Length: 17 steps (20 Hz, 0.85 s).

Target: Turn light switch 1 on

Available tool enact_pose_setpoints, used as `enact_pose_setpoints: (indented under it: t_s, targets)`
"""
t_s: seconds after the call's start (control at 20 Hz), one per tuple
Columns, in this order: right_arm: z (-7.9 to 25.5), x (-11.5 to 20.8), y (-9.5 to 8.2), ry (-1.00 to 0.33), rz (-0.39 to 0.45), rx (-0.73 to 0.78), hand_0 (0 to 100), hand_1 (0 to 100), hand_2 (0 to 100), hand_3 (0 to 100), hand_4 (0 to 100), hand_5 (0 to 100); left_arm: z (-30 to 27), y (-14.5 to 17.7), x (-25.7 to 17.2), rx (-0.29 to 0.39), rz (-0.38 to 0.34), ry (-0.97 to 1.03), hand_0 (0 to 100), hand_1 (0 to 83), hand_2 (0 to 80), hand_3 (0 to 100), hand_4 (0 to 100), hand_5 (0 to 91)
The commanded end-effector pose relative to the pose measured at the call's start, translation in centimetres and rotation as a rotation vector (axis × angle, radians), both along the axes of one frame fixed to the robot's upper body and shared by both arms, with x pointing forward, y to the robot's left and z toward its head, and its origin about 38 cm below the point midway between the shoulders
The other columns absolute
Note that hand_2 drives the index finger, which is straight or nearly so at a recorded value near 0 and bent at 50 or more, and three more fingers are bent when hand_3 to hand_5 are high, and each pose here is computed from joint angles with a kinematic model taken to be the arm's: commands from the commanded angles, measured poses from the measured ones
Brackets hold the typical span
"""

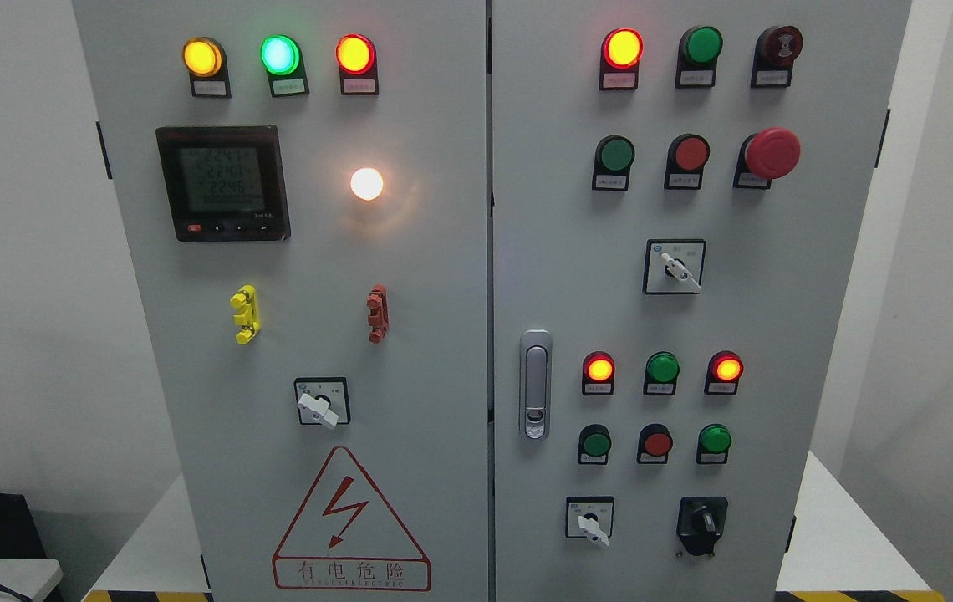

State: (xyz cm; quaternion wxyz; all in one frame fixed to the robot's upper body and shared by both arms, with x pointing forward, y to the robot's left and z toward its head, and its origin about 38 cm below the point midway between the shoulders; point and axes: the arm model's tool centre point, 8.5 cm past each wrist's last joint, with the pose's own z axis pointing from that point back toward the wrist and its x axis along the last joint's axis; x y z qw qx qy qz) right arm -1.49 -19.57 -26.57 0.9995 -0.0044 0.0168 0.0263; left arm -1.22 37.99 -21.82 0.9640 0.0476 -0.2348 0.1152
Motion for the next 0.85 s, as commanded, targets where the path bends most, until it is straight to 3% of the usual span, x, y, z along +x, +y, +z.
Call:
enact_pose_setpoints:
  t_s: [0.0,0.1,0.2,0.5,0.8]
  targets:
    - [0.0,0.0,0.0,0.001,-0.017,0.001,12,39,0,0,0,0,-3.0,-6.1,-4.6,-0.188,-0.261,0.353,51,0.0,0.0,0,0,11.6]
    - [0.0,0.0,0.0,0.001,-0.017,0.001,12,39,0,0,0,0,-3.3,-7.1,-4.4,-0.174,-0.382,0.409,51,0.0,0.0,0,0,11.3]
    - [0.0,0.0,0.0,0.001,-0.017,0.001,12,39,0,0,0,0,-3.6,-8.2,-4.7,-0.145,-0.450,0.445,51,0.0,0.0,0,0,11.4]
    - [0.0,0.0,0.0,0.001,-0.017,0.001,12,39,0,0,0,0,-3.9,-9.7,-4.8,-0.125,-0.518,0.494,49,0.0,0.0,0,0,11.5]
    - [0.0,0.0,0.0,0.001,-0.018,0.001,12,39,0,0,0,0,-3.9,-9.7,-4.6,-0.124,-0.481,0.485,48,0.0,0.0,0,0,7.1]
